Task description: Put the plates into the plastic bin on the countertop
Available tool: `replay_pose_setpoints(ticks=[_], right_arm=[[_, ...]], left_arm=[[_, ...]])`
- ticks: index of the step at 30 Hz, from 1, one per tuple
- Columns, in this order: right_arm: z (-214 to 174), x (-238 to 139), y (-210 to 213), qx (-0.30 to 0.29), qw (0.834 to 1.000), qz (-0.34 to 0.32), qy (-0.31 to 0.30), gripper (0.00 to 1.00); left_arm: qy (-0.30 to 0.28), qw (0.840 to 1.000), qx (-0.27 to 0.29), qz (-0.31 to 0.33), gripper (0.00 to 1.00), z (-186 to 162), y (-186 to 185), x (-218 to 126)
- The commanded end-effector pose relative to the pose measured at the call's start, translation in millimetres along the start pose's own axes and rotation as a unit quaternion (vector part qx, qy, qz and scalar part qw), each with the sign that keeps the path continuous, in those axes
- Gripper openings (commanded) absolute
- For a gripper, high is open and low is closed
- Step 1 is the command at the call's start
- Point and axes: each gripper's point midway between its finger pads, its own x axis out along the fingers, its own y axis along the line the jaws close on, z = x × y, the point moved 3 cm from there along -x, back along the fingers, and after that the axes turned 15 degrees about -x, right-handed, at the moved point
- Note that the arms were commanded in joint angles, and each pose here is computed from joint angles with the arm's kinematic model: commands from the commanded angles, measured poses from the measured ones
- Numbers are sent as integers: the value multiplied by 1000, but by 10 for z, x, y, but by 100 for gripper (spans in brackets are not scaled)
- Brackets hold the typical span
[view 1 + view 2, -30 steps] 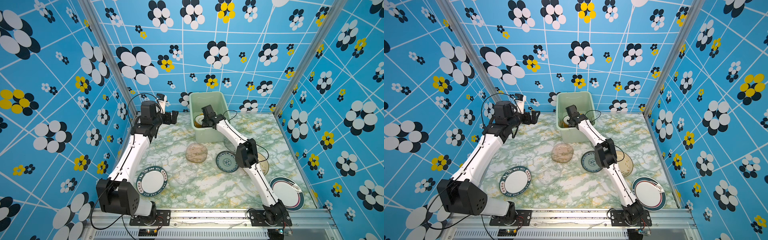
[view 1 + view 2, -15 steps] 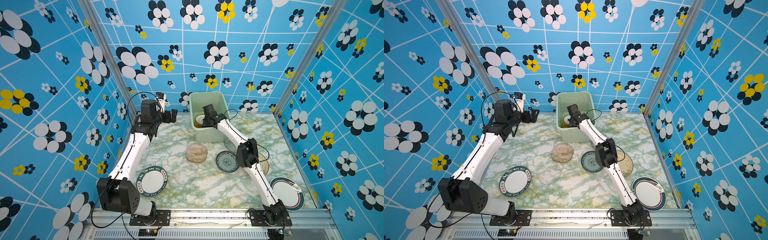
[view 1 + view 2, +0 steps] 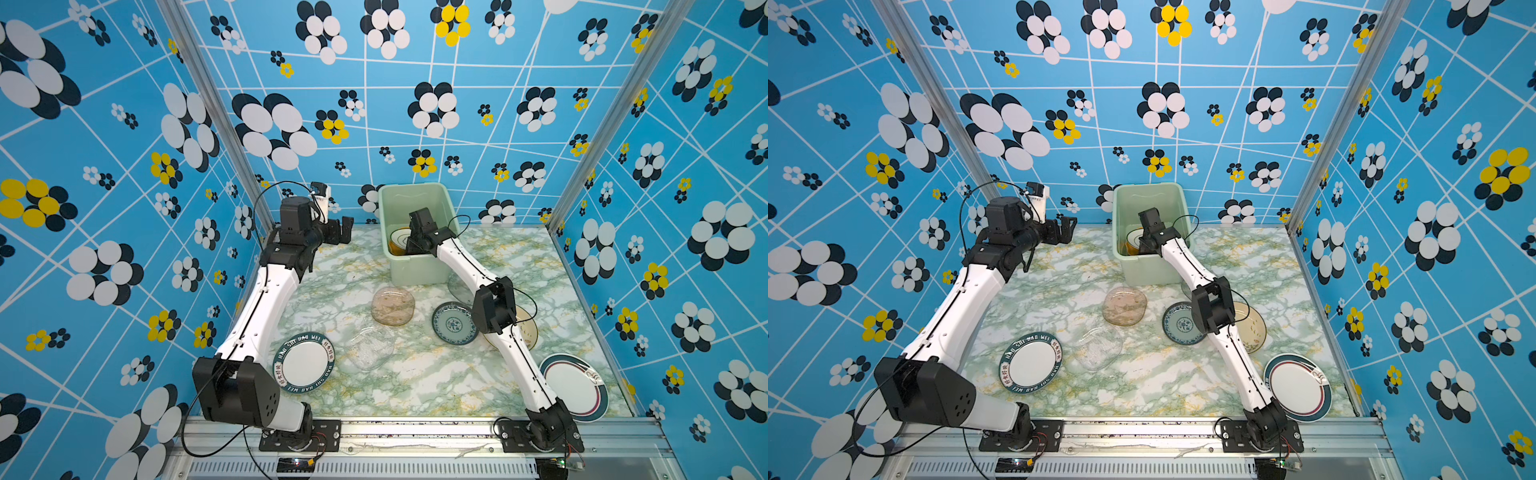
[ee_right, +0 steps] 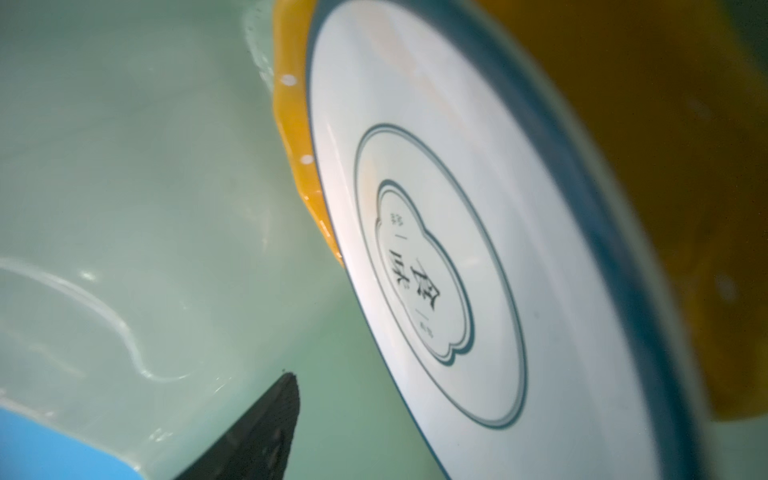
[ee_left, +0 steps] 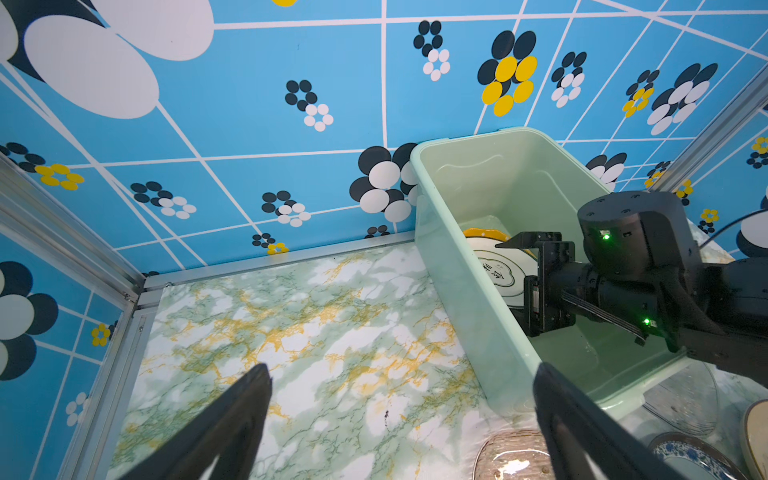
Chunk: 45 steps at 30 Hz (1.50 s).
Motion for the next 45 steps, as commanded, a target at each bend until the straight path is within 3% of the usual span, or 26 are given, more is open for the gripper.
replay_pose_setpoints(ticks=[1,16,19,45], right_arm=[[117,133,-224,183,982,-46,1,84],[72,-21,-16,179,983,-29,29,90],[47,-63,17,178,983,-28,37,99],[-219,-596,491,135,985,15,110,99]], left_arm=[[-13,1000,9,7,99,142,8,-47],[-15,1000,12,7,99,189,-23,-99],[-21,1000,18,10,99,223,-31,-133],[-36,998,40,30,99,239,-101,-255]])
